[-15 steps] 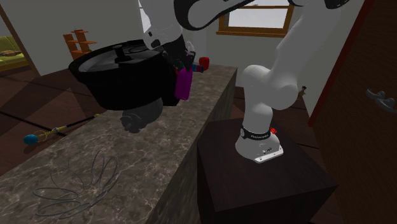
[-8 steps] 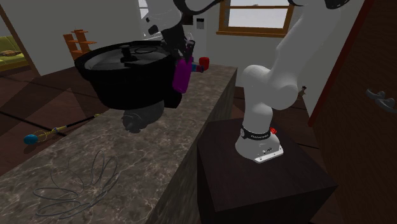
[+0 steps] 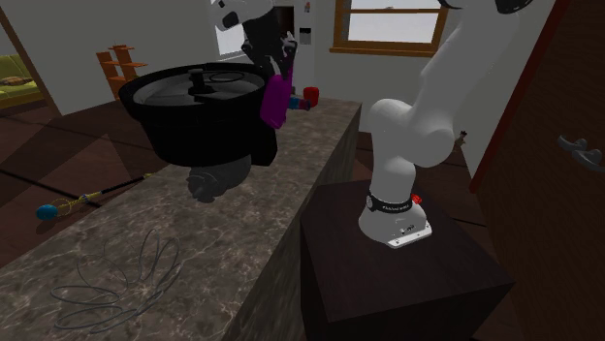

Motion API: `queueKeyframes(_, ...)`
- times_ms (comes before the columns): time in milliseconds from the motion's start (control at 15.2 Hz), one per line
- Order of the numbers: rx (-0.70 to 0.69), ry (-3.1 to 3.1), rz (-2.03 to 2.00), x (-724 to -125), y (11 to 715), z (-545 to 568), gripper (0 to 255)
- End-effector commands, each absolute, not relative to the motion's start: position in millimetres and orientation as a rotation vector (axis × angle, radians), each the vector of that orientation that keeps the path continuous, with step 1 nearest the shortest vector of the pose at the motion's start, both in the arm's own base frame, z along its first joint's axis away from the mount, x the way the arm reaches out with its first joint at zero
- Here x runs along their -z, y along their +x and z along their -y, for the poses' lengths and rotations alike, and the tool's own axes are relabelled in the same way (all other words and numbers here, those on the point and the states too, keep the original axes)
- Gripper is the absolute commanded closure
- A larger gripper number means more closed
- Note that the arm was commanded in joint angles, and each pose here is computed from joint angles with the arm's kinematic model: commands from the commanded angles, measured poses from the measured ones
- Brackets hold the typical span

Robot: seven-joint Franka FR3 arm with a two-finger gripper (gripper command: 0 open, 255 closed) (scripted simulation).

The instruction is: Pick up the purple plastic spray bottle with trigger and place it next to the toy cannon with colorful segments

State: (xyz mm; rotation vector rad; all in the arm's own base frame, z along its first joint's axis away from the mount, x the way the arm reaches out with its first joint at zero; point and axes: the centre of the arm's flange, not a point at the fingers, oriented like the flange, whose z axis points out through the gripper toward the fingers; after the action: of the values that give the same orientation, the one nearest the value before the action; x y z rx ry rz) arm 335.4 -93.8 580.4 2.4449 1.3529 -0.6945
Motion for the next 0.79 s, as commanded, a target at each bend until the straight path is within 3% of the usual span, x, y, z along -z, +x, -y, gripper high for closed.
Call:
queueKeyframes(0,0.695,2.445,-1.353,-591,336,94,255)
queueKeyframes(726,0.695,2.445,-1.353,-605,305,181,255)
